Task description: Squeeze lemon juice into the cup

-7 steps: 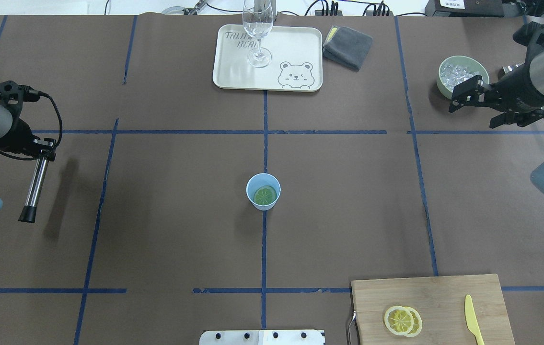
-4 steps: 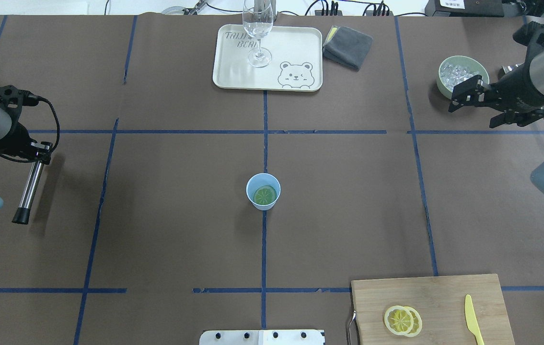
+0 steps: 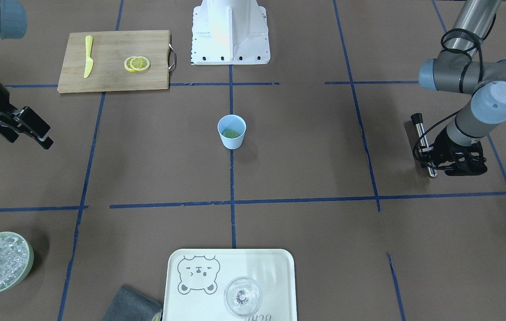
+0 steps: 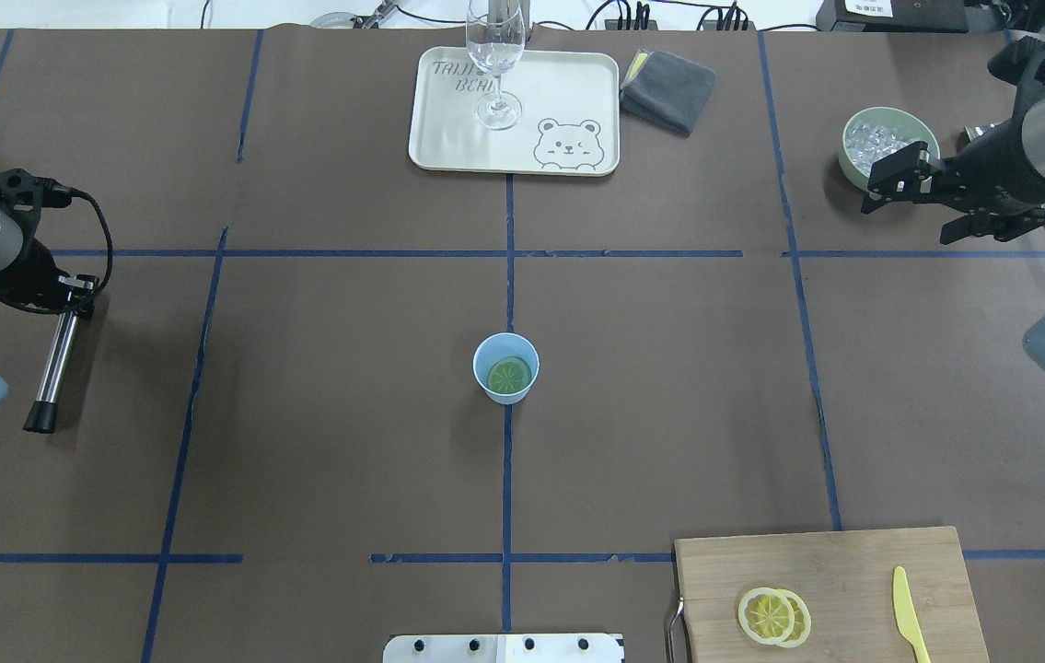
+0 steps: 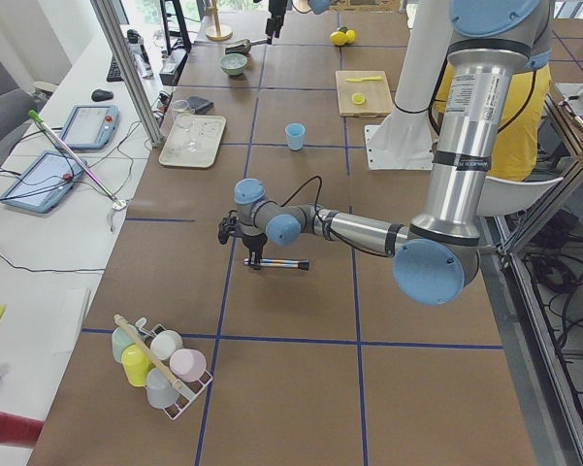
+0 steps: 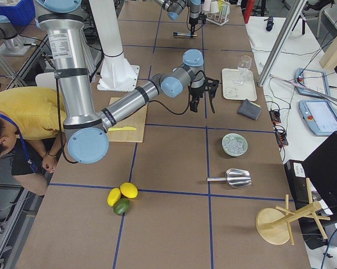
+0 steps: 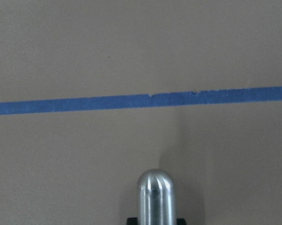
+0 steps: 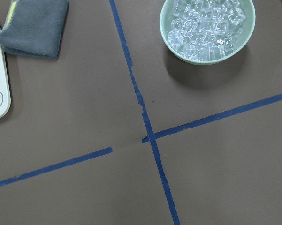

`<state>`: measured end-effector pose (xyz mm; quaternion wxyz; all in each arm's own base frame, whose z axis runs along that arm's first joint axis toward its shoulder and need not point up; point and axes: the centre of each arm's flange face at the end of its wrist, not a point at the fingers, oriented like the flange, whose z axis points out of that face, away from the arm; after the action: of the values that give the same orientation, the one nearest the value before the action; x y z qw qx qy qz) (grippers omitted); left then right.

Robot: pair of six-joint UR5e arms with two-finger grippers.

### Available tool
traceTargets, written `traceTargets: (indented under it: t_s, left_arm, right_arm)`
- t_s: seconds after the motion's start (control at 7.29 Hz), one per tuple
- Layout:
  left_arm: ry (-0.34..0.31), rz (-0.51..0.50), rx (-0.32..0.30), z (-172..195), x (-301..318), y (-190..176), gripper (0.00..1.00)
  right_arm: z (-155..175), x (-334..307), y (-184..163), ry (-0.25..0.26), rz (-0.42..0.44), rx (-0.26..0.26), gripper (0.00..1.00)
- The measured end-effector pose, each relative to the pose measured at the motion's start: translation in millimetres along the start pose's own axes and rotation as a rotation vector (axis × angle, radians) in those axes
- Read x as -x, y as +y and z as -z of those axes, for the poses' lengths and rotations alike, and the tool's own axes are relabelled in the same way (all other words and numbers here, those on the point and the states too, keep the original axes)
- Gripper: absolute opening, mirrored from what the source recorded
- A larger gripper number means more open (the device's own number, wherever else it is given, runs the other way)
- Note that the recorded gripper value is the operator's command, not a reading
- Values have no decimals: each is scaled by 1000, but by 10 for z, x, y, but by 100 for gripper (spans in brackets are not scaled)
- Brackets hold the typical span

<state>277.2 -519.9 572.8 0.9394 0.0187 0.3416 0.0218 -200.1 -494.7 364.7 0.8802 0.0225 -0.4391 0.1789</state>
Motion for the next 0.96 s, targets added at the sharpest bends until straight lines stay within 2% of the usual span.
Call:
traceTargets:
  t_s: [0.14,0.27,0.41,0.69,0.96]
  left_arm:
    - [0,-4,-1,-1,-4,0,59]
    - [0,-6,-2,-5,-3,1,82]
    - [2,-8,-3,-1,-5,2,100]
    - [23,-9,-35,212,-19,-47,100]
    - [70,-46,-112,776,139,-176,100]
  right_arm:
    - [0,0,0,0,0,0,100]
    - [-8,-5,-3,2,-1,1,100]
    - [-21,-10,-6,4,-2,2,100]
    - [-68,-85,-13,17,-5,9,100]
    - [-156,-402,-130,57,41,23,100]
